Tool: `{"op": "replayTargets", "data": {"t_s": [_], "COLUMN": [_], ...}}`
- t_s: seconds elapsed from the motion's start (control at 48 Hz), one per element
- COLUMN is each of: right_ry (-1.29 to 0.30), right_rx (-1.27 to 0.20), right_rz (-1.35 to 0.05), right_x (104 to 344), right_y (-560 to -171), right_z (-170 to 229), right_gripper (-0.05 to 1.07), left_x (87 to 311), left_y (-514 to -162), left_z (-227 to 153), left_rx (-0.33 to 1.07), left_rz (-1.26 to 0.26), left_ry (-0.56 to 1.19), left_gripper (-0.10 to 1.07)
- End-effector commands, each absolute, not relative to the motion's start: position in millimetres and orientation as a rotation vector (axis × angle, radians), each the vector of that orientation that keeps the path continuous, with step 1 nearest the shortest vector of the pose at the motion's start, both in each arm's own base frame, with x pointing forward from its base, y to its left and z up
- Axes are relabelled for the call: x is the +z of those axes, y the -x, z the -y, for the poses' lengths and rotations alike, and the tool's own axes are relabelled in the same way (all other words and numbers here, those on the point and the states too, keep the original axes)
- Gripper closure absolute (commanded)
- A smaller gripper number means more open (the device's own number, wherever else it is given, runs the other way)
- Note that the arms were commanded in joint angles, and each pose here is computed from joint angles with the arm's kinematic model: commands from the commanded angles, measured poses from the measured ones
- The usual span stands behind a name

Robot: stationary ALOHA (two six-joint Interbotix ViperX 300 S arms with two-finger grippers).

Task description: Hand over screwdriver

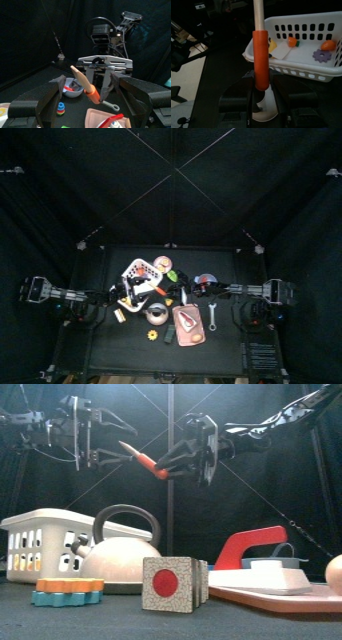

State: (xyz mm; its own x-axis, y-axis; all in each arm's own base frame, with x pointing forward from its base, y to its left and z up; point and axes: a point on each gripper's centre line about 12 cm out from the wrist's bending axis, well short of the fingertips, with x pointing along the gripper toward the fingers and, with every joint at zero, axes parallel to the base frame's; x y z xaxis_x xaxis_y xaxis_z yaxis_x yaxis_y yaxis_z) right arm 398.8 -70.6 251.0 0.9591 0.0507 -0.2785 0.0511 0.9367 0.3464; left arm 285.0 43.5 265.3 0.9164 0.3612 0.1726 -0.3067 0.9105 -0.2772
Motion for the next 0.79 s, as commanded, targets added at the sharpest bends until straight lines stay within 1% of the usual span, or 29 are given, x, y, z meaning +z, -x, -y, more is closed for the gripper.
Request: {"op": "replayTargets", "data": {"t_s": [0.0,0.104,0.208,0.354,0.479,0.562,0.667,0.771], "right_ry": [-0.348,-0.349,-0.350,-0.353,-0.352,-0.353,-0.357,-0.359], "right_rx": [0.012,0.013,0.011,0.010,0.010,0.010,0.008,0.008], "right_rz": [-0.238,-0.240,-0.243,-0.243,-0.245,-0.248,-0.252,-0.257], "right_x": [270.1,269.0,267.9,267.4,266.8,265.6,264.0,262.1], "right_y": [-395.6,-395.1,-394.5,-394.3,-394.0,-393.6,-393.3,-393.9], "right_z": [70.1,69.8,70.3,70.3,70.2,70.1,70.1,70.2], "right_gripper": [0.43,0.43,0.43,0.43,0.43,0.42,0.41,0.38], "left_x": [270.9,267.7,264.1,260.5,260.5,260.5,260.5,260.5], "left_y": [-293.6,-295.3,-295.1,-293.9,-293.6,-293.8,-293.8,-293.8], "left_z": [-46.7,-49.2,-49.0,-46.1,-43.7,-42.4,-42.4,-42.4], "left_rx": [0.375,0.400,0.404,0.402,0.398,0.393,0.393,0.393], "left_rz": [0.268,0.285,0.282,0.272,0.276,0.275,0.275,0.275], "left_ry": [0.261,0.262,0.260,0.267,0.271,0.272,0.272,0.272], "left_gripper": [-0.06,-0.04,0.01,0.17,0.35,0.44,0.52,0.52]}}
